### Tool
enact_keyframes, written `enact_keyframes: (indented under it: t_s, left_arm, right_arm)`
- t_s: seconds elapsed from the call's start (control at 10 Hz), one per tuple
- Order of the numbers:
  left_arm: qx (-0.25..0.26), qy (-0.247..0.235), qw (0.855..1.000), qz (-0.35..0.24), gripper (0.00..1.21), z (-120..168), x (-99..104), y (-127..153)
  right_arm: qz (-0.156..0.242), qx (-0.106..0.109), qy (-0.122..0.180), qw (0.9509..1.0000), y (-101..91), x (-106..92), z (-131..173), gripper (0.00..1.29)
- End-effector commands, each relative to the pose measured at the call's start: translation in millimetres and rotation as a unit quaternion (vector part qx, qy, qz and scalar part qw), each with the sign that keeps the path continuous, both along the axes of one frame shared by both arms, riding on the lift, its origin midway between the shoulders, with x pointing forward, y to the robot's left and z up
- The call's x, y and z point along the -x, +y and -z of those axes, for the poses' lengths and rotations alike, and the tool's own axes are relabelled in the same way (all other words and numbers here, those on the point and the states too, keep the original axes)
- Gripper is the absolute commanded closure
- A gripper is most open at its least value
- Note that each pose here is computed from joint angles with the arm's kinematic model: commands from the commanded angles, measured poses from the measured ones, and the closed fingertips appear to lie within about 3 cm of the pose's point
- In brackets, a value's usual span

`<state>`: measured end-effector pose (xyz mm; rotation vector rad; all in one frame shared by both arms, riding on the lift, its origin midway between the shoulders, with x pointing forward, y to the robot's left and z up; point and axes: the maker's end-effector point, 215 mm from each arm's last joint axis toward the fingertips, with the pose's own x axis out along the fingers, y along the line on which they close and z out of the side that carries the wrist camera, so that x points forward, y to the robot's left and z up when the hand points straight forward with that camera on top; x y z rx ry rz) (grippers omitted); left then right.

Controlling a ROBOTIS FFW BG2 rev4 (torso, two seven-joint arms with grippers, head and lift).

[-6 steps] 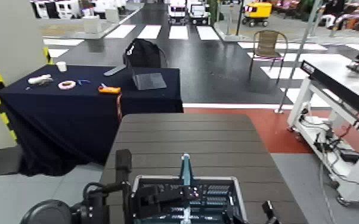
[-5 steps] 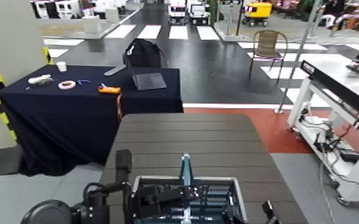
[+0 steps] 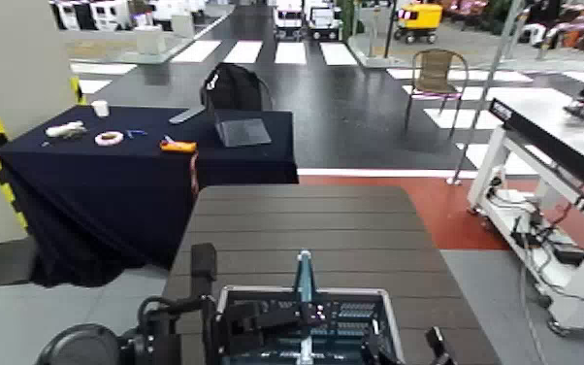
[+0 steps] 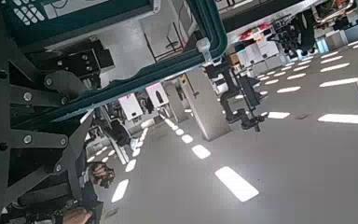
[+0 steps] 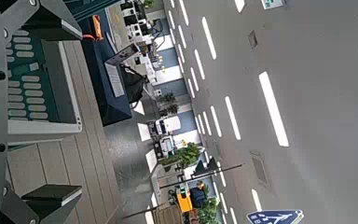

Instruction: Place the crate on the table.

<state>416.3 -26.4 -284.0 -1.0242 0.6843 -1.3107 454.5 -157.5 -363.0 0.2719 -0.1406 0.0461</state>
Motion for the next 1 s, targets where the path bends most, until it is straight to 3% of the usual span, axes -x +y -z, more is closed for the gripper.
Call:
enact_keyframes:
  t_s: [0.1,0.3,1.0]
  left_arm:
    - [-0.003,-0.001,1.000,0.006,1.20,-1.2,-8.0,-4.7]
    - [-0.009,-0.005,1.000,0.006,1.20,-2.2,-19.2,-9.0]
    - [-0.041,-0.030,0.998,-0.026,1.20,-7.8,-92.6,-23.9]
  right_arm:
    - [-0.001,0.000,-0.001,1.0000,0.8,-0.4,-0.6,0.14]
    - [-0.001,0.000,-0.001,1.0000,1.5,-0.1,-0.2,0.14]
    - [-0.003,0.000,-0.004,1.0000,2.2,-1.3,-2.5,0.14]
